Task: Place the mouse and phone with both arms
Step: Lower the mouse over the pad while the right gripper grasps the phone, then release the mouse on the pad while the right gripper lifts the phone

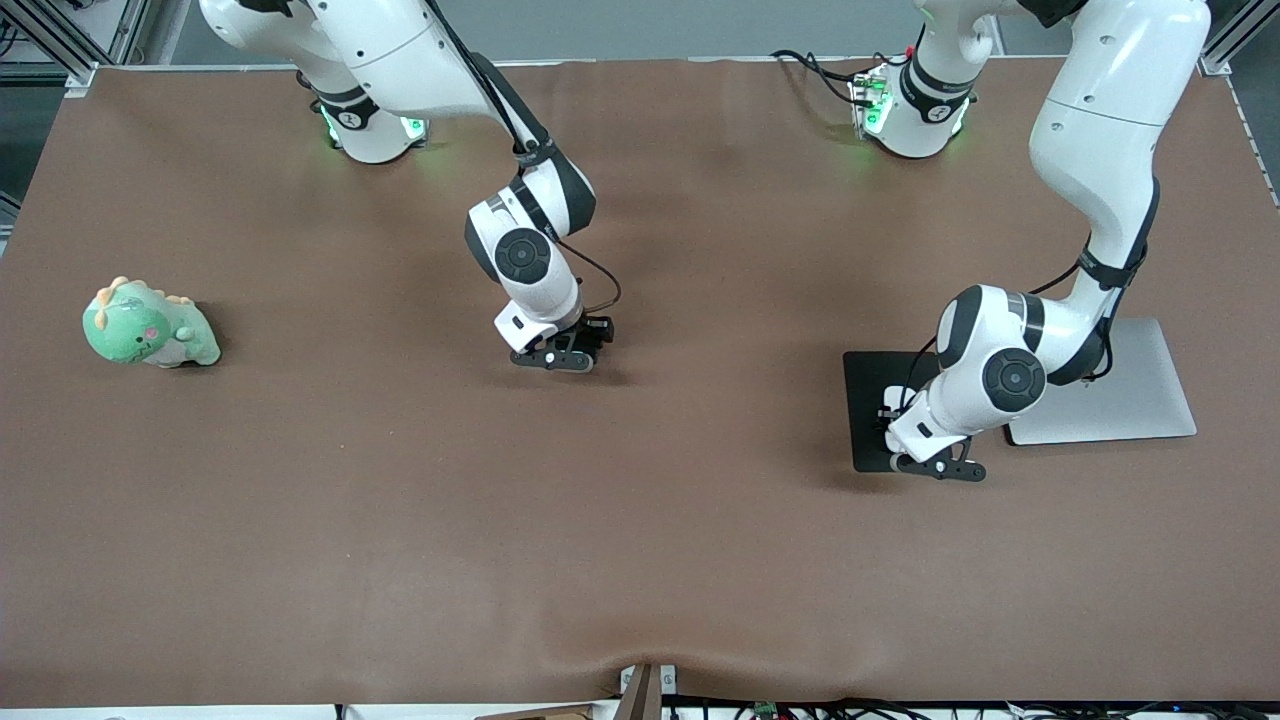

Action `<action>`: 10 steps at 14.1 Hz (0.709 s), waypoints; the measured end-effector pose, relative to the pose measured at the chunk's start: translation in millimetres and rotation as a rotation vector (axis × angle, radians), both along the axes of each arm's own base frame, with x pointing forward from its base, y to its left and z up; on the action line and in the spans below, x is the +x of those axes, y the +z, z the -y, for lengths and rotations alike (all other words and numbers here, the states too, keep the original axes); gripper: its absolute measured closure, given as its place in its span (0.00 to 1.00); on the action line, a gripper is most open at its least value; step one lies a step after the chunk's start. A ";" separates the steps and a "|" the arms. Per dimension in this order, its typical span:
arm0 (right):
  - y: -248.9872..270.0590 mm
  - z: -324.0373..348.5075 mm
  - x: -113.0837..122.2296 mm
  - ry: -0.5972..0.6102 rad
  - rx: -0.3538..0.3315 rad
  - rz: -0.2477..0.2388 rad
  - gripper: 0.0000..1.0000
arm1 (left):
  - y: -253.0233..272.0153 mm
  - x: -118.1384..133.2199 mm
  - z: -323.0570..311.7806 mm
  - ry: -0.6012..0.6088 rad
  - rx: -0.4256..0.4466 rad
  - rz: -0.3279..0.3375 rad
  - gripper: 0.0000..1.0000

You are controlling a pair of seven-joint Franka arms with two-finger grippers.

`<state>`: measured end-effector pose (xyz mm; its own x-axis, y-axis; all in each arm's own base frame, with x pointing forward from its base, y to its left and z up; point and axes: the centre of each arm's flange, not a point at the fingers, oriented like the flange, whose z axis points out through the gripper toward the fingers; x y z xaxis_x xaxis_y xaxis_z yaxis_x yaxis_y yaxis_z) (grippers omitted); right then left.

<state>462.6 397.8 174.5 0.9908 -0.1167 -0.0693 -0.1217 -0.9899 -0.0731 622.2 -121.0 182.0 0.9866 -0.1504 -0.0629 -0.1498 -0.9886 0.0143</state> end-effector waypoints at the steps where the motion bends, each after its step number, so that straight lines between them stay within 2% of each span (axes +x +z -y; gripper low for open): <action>1: -1.0 -0.6 -0.9 -0.001 -0.001 -0.001 0.20 | -1.0 0.0 0.0 0.000 -0.001 0.001 0.40; 2: -1.7 -0.6 -1.1 -0.002 -0.002 -0.002 0.20 | -1.5 0.0 0.1 0.000 -0.001 0.001 0.40; 3: -1.0 -0.6 -0.6 -0.007 -0.002 -0.003 0.20 | -1.9 -0.2 0.1 0.000 -0.001 0.000 0.35; 6: 14.3 9.0 9.3 -0.047 -0.017 -0.027 0.20 | -3.2 -1.3 0.0 0.000 0.000 -0.003 0.05; 7: 25.1 17.5 16.4 -0.063 -0.020 -0.038 0.20 | -3.4 -1.5 0.0 0.001 0.000 -0.003 0.00; 10: 65.7 54.0 40.2 -0.123 -0.023 -0.076 0.20 | -0.2 -0.1 0.0 0.001 -0.001 0.004 0.00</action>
<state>502.9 343.7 240.3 0.9608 -0.2395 -0.1395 -0.2467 -0.9684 -0.0368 622.2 -121.1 181.8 0.9870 -0.1494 -0.0590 -0.1488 -0.9888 0.0149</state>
